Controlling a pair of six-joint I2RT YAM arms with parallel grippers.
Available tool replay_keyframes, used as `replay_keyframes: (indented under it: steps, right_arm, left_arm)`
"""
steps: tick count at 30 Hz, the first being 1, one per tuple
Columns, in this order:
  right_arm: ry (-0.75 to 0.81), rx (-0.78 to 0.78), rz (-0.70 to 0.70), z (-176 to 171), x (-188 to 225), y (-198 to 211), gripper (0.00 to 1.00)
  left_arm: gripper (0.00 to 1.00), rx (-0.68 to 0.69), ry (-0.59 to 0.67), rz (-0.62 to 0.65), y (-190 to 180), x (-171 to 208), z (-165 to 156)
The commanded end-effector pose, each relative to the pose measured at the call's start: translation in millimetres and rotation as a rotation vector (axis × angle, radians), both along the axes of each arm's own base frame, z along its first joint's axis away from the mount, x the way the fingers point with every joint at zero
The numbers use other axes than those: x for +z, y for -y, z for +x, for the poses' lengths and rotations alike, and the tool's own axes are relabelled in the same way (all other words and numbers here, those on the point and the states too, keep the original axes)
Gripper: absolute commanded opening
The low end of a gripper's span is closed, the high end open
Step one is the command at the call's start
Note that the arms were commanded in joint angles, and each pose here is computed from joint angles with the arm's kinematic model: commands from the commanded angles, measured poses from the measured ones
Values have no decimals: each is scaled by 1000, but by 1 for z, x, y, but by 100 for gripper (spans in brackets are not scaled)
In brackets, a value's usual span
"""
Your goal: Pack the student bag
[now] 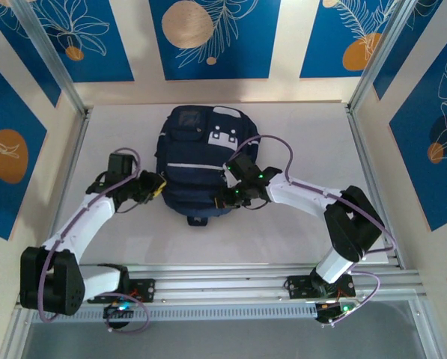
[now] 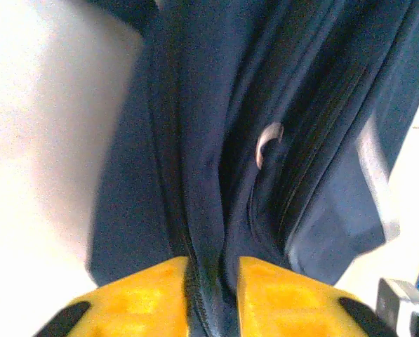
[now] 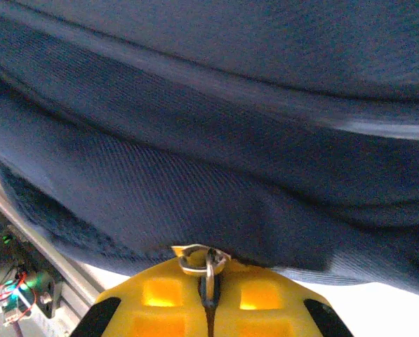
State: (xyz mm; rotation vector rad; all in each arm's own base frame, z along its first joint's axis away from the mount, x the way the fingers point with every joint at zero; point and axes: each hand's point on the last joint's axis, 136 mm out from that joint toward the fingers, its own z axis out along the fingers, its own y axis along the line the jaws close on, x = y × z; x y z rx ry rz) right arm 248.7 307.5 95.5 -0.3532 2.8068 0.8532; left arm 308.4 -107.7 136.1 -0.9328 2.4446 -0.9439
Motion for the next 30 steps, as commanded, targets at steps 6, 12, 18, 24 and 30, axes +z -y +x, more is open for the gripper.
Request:
replay_keyframes:
  steps: [6,12,18,24,30]
  right_arm:
    - [-6,52,42,-14,20,-76,0]
    - [-19,96,50,-21,18,-111,0]
    - [-7,113,21,-23,15,-116,0]
    - [10,111,-29,-21,13,-107,0]
    - [28,126,-47,-19,21,-105,0]
  left_arm:
    - [65,3,34,-2,-8,31,-5]
    - [70,7,-53,-63,10,21,-25]
    - [68,3,-167,-77,25,-8,-26]
    - [69,-67,-300,-31,43,-32,-34]
    - [67,-66,-349,2,43,-43,-40]
